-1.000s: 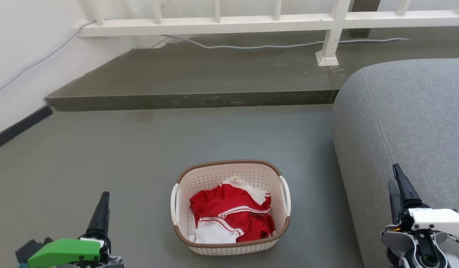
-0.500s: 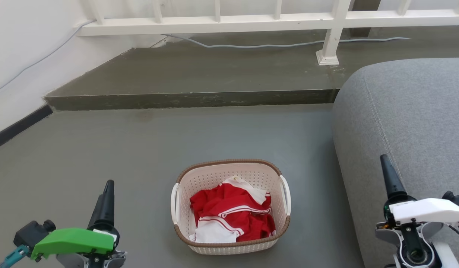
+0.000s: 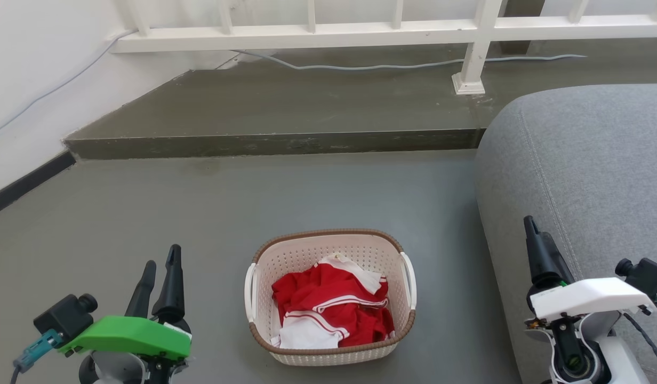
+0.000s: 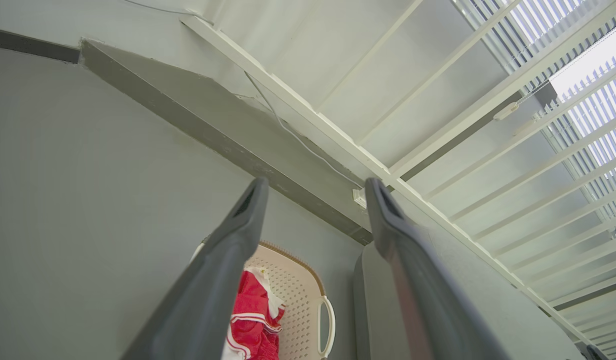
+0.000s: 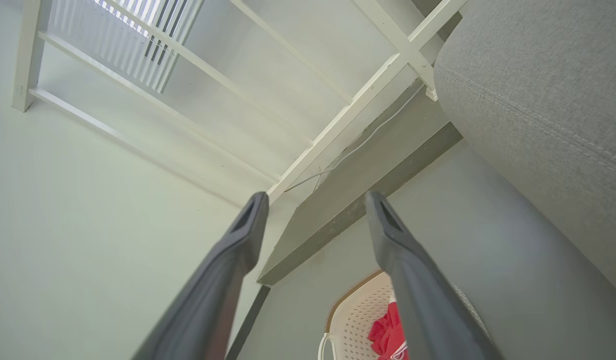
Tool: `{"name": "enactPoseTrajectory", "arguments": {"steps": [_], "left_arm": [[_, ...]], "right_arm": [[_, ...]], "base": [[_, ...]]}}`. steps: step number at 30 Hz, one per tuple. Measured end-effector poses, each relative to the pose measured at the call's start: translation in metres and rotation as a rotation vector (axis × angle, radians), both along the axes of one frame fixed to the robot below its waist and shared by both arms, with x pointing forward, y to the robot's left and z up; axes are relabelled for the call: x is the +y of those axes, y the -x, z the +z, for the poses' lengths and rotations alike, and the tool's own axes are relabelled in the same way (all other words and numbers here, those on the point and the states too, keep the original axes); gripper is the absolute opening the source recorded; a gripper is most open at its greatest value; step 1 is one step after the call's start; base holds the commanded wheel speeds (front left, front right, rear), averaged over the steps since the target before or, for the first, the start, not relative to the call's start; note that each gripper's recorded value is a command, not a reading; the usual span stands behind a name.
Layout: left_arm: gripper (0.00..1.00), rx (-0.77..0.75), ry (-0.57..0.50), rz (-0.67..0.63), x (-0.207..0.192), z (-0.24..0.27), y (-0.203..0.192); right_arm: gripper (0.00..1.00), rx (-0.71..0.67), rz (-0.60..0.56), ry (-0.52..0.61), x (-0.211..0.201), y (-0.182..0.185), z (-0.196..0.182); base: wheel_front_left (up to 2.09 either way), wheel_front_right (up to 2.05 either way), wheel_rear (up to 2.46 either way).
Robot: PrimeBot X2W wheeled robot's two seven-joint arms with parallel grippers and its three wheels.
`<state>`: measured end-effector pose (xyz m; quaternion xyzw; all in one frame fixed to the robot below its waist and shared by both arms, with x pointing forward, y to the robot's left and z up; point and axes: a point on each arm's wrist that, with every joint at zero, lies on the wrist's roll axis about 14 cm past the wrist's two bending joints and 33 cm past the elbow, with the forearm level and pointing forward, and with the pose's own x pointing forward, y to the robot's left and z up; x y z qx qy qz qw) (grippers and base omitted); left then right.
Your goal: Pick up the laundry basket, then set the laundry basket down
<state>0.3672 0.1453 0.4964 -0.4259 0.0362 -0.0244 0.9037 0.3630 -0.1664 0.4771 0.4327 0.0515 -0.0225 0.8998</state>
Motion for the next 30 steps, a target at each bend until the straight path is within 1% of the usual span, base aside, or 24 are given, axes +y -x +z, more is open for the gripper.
{"name": "enactPoseTrajectory", "arguments": {"steps": [11,17,30], "left_arm": [[1.0,-0.076,-0.199,-0.014,-0.009,0.018,-0.001],[1.0,-0.116,-0.281,-0.016,-0.015,0.026,-0.001],[1.0,-0.222,-0.465,0.007,-0.021,0.05,0.0]], "right_arm": [[1.0,-0.056,0.033,0.183,0.013,-0.001,0.015],[1.0,-0.076,0.04,0.271,0.017,0.002,0.019],[1.0,-0.162,0.05,0.442,0.029,0.0,0.039]], "base": [[0.0,0.0,0.0],[0.0,0.0,0.0],[0.0,0.0,0.0]]}}
